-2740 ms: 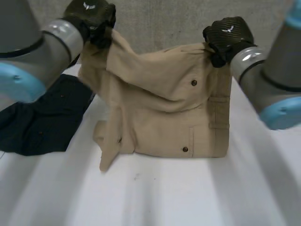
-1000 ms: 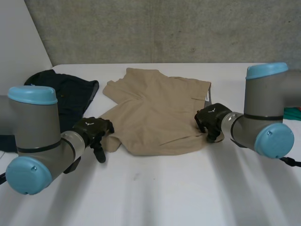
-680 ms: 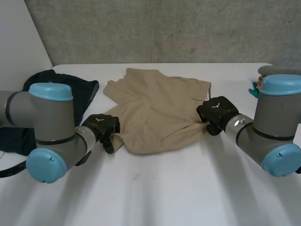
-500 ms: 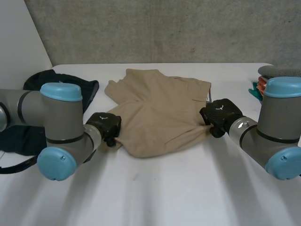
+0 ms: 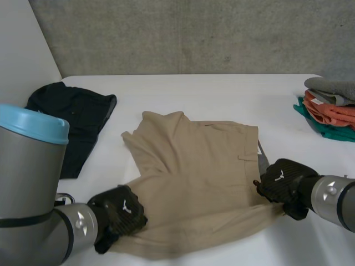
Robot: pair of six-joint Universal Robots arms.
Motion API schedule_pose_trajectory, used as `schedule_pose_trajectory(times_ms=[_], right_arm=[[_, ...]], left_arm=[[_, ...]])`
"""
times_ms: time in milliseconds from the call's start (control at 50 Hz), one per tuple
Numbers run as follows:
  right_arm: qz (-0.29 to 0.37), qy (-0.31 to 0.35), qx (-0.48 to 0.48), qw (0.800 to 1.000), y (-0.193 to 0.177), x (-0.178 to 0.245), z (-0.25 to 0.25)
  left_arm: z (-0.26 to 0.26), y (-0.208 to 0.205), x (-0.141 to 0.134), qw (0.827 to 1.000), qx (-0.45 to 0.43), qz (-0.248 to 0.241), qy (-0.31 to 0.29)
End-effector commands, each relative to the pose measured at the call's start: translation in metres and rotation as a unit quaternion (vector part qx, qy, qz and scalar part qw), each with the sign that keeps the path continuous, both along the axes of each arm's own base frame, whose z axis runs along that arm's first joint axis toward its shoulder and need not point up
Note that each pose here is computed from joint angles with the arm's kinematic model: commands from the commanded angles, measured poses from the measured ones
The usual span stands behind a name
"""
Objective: Fold the laundry.
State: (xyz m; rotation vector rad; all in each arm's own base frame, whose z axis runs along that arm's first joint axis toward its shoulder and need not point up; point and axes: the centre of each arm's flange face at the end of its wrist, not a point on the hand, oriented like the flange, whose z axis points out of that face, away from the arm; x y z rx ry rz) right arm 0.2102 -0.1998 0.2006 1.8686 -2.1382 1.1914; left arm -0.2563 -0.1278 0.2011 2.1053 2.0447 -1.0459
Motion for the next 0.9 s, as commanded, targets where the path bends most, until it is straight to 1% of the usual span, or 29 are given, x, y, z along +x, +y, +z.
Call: schedule_pose_trajectory(times_ms=[20,80,100,160,180,200,260,320,380,400,460,480,520,540,580,740,900], right_arm=[[-0.026,-0.040,0.005,0.999,-0.025,0.004,-0.005],[-0.051,-0.077,-0.003,0.996,-0.042,0.013,-0.005],[-0.074,-0.105,-0.013,0.992,-0.055,0.019,-0.006],[-0.109,-0.137,-0.026,0.984,-0.072,0.026,-0.008],[-0.129,-0.157,-0.040,0.978,-0.083,0.031,-0.008],[-0.138,-0.165,-0.048,0.975,-0.088,0.033,-0.008],[-0.157,-0.191,-0.080,0.966,-0.105,0.045,-0.011],[-0.164,-0.205,-0.106,0.959,-0.116,0.053,-0.013],[-0.170,-0.218,-0.138,0.951,-0.130,0.064,-0.017],[-0.174,-0.222,-0.155,0.947,-0.136,0.069,-0.019],[-0.187,-0.228,-0.180,0.938,-0.145,0.074,-0.022],[-0.195,-0.230,-0.198,0.933,-0.151,0.077,-0.024],[-0.202,-0.234,-0.214,0.927,-0.157,0.080,-0.027],[-0.209,-0.236,-0.230,0.921,-0.163,0.083,-0.030],[-0.212,-0.239,-0.244,0.915,-0.168,0.087,-0.035],[-0.213,-0.226,-0.290,0.906,-0.180,0.095,-0.049],[-0.221,-0.214,-0.326,0.894,-0.190,0.095,-0.057]], left_arm=[[0.001,-0.035,-0.024,0.997,-0.070,-0.001,0.010],[0.009,-0.057,-0.041,0.993,-0.116,0.003,0.038],[0.014,-0.073,-0.054,0.987,-0.148,0.002,0.063],[0.022,-0.097,-0.073,0.976,-0.195,0.001,0.100],[0.024,-0.113,-0.084,0.968,-0.220,0.001,0.119],[0.025,-0.121,-0.089,0.964,-0.232,0.001,0.129],[0.029,-0.146,-0.108,0.951,-0.267,0.002,0.157],[0.024,-0.166,-0.123,0.942,-0.285,0.003,0.174],[0.017,-0.184,-0.131,0.936,-0.302,0.007,0.180],[0.012,-0.196,-0.134,0.932,-0.313,0.014,0.184],[0.004,-0.212,-0.138,0.925,-0.329,0.021,0.190],[0.004,-0.223,-0.139,0.918,-0.344,0.028,0.196],[0.002,-0.234,-0.139,0.911,-0.357,0.037,0.204],[-0.001,-0.243,-0.137,0.905,-0.369,0.043,0.205],[-0.007,-0.252,-0.137,0.900,-0.380,0.049,0.207],[-0.025,-0.257,-0.132,0.909,-0.365,0.057,0.192],[-0.026,-0.270,-0.116,0.909,-0.367,0.081,0.181]])
